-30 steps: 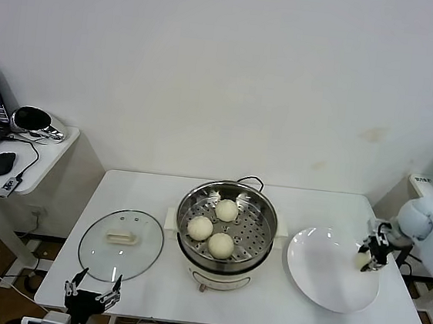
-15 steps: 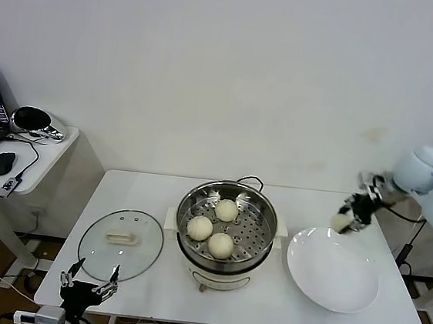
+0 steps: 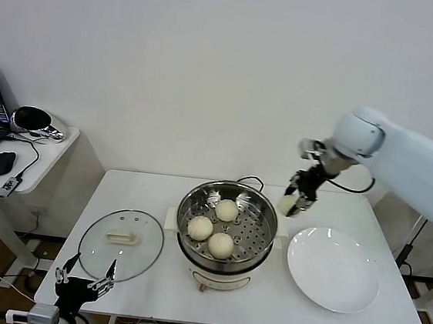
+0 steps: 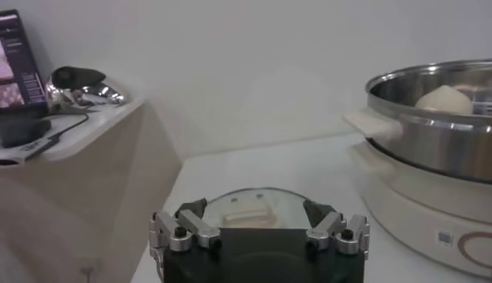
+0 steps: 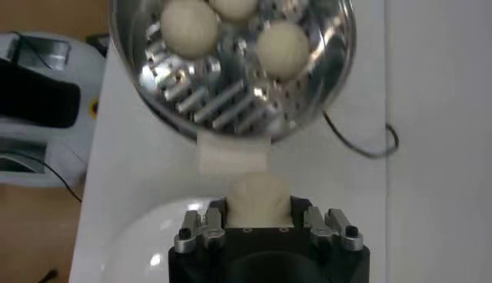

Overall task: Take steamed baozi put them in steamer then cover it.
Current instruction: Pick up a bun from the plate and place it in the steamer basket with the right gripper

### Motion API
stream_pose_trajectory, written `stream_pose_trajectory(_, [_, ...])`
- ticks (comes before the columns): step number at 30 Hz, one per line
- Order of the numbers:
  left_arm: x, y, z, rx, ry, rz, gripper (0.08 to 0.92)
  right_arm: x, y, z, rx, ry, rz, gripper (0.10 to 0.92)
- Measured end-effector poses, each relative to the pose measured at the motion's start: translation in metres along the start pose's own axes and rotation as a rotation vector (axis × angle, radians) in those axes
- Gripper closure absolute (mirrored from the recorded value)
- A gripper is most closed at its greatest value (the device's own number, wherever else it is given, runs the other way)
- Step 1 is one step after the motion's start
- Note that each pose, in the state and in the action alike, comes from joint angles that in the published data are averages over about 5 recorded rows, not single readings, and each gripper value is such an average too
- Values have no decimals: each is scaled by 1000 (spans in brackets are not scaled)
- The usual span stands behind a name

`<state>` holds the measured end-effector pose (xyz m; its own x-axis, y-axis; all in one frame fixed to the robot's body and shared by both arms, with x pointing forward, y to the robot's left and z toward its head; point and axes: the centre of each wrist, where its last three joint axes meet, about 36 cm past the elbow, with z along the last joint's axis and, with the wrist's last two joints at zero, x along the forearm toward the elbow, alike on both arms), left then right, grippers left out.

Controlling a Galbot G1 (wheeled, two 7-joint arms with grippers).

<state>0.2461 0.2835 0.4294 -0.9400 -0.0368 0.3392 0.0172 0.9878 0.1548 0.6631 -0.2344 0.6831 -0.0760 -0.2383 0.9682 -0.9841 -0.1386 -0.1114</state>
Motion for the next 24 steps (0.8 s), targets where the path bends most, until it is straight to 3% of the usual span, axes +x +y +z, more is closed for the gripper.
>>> stream_pose_trajectory(11, [-1, 0, -2, 9, -8, 3, 177, -32, -11, -62, 57, 34, -30, 505])
stream_pose_trajectory(24, [-1, 1, 0, 14, -3, 4, 177, -80, -6, -81, 74, 78, -47, 505])
